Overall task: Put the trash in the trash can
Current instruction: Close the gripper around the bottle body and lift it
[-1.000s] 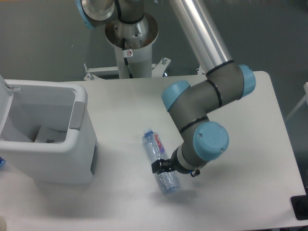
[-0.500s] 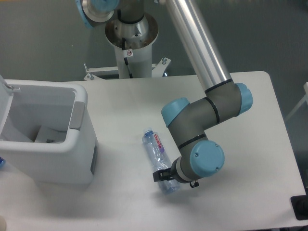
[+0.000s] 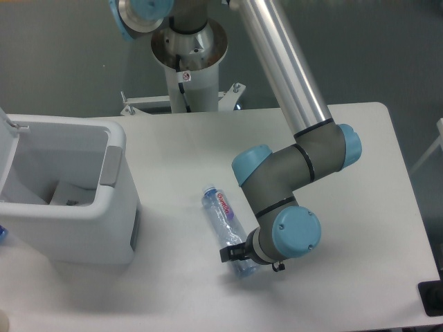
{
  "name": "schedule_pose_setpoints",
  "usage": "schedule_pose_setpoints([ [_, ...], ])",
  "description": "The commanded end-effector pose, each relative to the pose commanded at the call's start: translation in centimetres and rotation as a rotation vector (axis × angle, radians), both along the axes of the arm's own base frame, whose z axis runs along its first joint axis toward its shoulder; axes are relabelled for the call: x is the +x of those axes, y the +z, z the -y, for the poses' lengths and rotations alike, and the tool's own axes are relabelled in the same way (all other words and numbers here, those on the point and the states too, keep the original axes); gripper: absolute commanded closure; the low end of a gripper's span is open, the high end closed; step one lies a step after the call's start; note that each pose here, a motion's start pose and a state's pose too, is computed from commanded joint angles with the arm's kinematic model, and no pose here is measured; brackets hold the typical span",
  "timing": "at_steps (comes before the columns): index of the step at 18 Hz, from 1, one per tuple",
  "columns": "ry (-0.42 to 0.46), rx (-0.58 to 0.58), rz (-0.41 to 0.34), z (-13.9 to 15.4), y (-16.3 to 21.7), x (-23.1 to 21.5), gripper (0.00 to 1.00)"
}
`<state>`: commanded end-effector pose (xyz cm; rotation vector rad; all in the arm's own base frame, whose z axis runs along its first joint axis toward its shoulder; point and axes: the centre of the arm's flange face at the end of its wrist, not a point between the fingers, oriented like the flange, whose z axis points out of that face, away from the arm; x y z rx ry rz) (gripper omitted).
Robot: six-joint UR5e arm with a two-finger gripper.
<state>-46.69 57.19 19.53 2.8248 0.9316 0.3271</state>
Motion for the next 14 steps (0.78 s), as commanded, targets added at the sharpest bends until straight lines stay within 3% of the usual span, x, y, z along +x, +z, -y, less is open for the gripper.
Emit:
schedule_pose_setpoints([
  [9, -0.013, -0.006, 0.005, -0.7, -1.1, 0.7, 0.00],
  [10, -0.014, -0.003, 0.000, -0.8, -1.2, 0.7, 0.03],
  [12, -0.019, -0.003, 0.002, -1.2, -1.5, 1.0, 0.26],
  [14, -0.022, -0.002, -0.001, -1.3, -1.4, 1.2, 0.37],
])
